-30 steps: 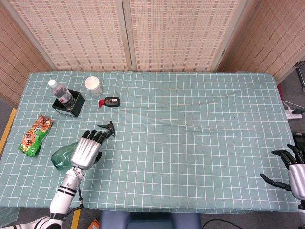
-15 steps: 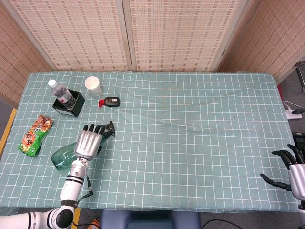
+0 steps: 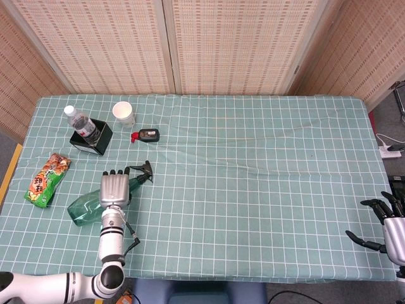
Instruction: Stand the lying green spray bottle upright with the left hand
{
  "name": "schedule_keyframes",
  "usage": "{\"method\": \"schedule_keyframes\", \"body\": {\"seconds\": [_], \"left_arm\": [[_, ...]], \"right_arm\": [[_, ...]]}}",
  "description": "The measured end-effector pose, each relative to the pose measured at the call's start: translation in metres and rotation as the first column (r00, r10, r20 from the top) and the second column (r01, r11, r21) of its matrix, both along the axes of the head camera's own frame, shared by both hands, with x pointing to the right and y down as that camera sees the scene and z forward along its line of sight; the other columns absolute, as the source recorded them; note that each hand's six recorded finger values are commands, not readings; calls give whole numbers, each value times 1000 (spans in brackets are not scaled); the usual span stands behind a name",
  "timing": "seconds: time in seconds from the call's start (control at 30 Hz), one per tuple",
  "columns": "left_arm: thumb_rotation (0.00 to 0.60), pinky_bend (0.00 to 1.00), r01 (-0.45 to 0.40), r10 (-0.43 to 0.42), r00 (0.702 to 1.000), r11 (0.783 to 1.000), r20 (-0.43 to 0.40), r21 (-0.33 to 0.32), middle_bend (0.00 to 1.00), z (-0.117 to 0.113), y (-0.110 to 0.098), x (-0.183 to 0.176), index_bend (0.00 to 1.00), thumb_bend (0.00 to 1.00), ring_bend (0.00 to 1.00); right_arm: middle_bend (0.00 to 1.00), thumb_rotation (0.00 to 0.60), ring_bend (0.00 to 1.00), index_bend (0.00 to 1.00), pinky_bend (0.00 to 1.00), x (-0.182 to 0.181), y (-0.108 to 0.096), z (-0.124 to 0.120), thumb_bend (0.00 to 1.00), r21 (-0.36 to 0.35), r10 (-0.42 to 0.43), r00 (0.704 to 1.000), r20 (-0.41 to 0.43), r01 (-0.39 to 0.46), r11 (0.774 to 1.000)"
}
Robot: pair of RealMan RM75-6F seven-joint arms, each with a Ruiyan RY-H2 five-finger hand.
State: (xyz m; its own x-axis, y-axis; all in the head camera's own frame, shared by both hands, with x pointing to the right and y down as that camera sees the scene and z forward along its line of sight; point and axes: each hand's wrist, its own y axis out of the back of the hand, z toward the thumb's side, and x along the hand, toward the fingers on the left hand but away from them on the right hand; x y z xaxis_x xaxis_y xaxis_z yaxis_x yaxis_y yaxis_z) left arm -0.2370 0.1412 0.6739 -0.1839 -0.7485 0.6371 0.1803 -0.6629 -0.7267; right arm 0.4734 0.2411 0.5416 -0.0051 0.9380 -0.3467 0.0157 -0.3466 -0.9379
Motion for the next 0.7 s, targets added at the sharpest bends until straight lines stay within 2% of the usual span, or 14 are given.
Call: {"method": "schedule_keyframes", "body": {"seconds": [0.13,0.23,0.43,0.7], "left_arm": [[600,279,62,-62,997,998,-36,6,306,-7,-2,22,213,290,254],[600,255,79,-77,995,997,-66,22,295,-11,-5,33,208,290,255],[600,183,131,-125,985,990,-123,50,216,-12,-8,41,131,281,195],[600,151,166,-158,983,983,-98,84,210,-3,-11,31,124,279,191]], "right_arm": [[338,600,134,336,52,0,0,0,0,-3,-1,1000,3,1,1000],[338,600,134,336,51,1,0,0,0,-5,-2,1000,3,2,1000],[338,600,134,337,51,0,0,0,0,-3,-1,1000,5,1,1000],[338,600,134,339,51,0,-1,0,0,-5,1,1000,5,-1,1000]]}}
